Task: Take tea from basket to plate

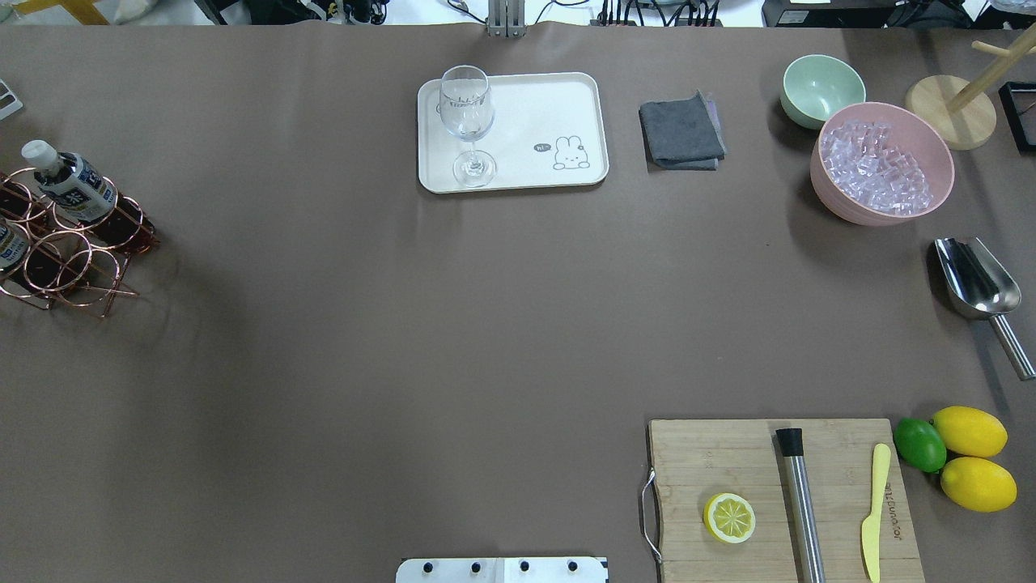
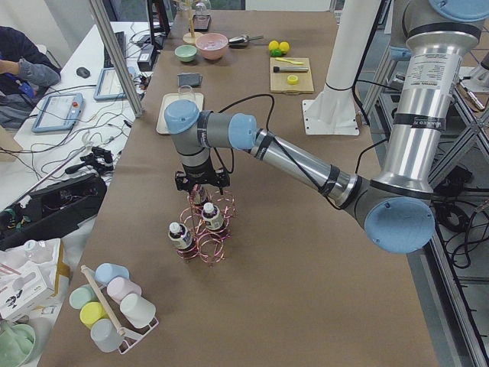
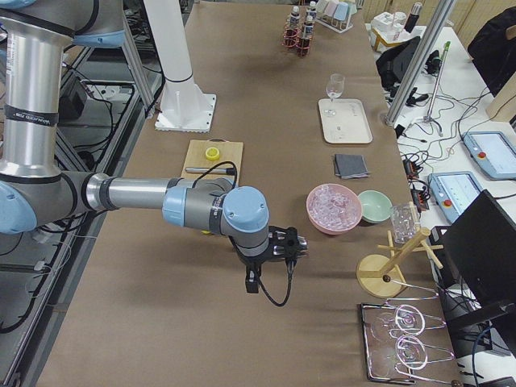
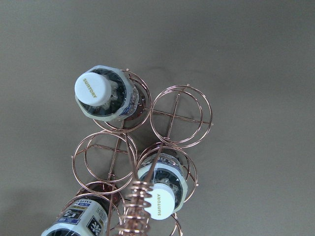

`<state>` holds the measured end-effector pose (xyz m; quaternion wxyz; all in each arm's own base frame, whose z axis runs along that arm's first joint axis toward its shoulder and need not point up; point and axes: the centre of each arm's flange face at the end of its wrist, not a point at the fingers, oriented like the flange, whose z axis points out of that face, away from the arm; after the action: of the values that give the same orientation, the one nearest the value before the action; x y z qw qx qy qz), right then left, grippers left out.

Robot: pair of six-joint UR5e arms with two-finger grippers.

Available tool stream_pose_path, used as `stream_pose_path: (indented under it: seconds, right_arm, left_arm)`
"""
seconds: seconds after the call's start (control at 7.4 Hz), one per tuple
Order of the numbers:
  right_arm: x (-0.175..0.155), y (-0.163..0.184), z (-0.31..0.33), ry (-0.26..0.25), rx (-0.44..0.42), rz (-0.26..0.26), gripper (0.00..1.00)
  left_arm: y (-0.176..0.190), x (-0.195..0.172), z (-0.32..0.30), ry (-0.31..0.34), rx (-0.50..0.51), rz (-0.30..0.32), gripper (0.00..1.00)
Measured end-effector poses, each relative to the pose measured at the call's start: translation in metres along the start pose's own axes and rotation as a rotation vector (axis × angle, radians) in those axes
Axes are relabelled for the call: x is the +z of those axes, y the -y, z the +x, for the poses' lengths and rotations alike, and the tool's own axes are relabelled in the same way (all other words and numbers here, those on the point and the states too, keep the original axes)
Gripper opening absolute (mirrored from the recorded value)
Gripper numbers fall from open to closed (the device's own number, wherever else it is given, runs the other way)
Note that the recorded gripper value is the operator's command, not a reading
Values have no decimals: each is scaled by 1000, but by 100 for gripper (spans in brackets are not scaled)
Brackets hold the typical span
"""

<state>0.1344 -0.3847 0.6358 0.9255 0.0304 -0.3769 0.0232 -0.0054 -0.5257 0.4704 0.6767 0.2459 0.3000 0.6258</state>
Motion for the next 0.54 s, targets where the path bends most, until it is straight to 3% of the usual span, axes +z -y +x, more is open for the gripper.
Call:
stream_pose_path:
  seconds: [0.27, 0.54]
  right_arm:
    - [0, 1, 0, 0, -1, 1, 100]
    - [0, 1, 0, -1, -1, 1, 100]
  left_arm:
    - [2, -3, -2, 9, 9, 1, 1]
    - [0, -12, -5, 35, 20, -11, 0]
